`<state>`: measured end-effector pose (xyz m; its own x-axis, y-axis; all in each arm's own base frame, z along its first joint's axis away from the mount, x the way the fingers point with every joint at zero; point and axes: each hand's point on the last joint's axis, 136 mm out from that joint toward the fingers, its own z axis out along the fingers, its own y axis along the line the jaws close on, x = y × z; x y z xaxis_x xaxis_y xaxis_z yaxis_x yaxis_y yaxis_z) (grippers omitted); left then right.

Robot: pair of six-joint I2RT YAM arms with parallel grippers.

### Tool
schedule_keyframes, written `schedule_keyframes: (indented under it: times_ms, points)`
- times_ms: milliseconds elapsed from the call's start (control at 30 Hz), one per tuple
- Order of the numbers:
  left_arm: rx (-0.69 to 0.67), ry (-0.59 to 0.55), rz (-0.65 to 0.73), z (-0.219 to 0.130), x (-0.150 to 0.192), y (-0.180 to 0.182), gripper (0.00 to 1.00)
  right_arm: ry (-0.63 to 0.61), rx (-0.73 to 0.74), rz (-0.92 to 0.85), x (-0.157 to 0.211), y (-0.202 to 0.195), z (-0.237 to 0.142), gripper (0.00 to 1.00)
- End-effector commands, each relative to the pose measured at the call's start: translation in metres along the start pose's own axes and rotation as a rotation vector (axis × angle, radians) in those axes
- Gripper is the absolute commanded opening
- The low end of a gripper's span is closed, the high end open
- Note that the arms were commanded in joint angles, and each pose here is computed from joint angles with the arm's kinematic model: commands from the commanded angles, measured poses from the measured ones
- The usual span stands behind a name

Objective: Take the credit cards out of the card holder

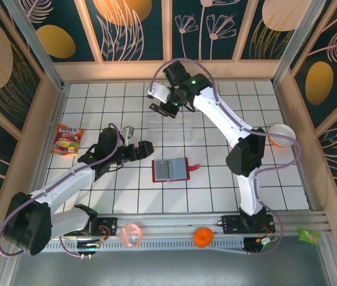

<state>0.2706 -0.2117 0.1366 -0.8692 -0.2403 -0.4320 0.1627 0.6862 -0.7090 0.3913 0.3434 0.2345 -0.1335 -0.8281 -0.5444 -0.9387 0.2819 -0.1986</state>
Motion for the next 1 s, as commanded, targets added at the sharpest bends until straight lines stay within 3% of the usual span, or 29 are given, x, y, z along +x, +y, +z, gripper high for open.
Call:
schedule_keyframes:
  times_ms: [0, 200, 500, 800, 967]
  points:
    - [-0.053, -0.019, -0.014, -0.010, -0.006, 0.008, 0.99, 0.059, 0.005, -0.117, 0.012, -0.006, -0.009, 0.00]
    - [-0.149, -0.079, -0.011, -0.024, -0.019, 0.022, 0.99, 0.094, -0.016, -0.208, 0.026, -0.006, 0.019, 0.00]
    - [-0.213, -0.126, 0.027, -0.029, -0.032, 0.027, 0.99, 0.040, 0.094, -0.262, 0.004, -0.024, 0.060, 0.00]
    - [-0.209, -0.106, 0.021, -0.020, -0.028, 0.037, 0.99, 0.052, -0.033, -0.302, 0.018, 0.009, 0.059, 0.00]
    - [-0.206, -0.094, 0.012, -0.018, -0.028, 0.039, 0.99, 0.081, -0.029, -0.299, 0.027, 0.010, 0.068, 0.00]
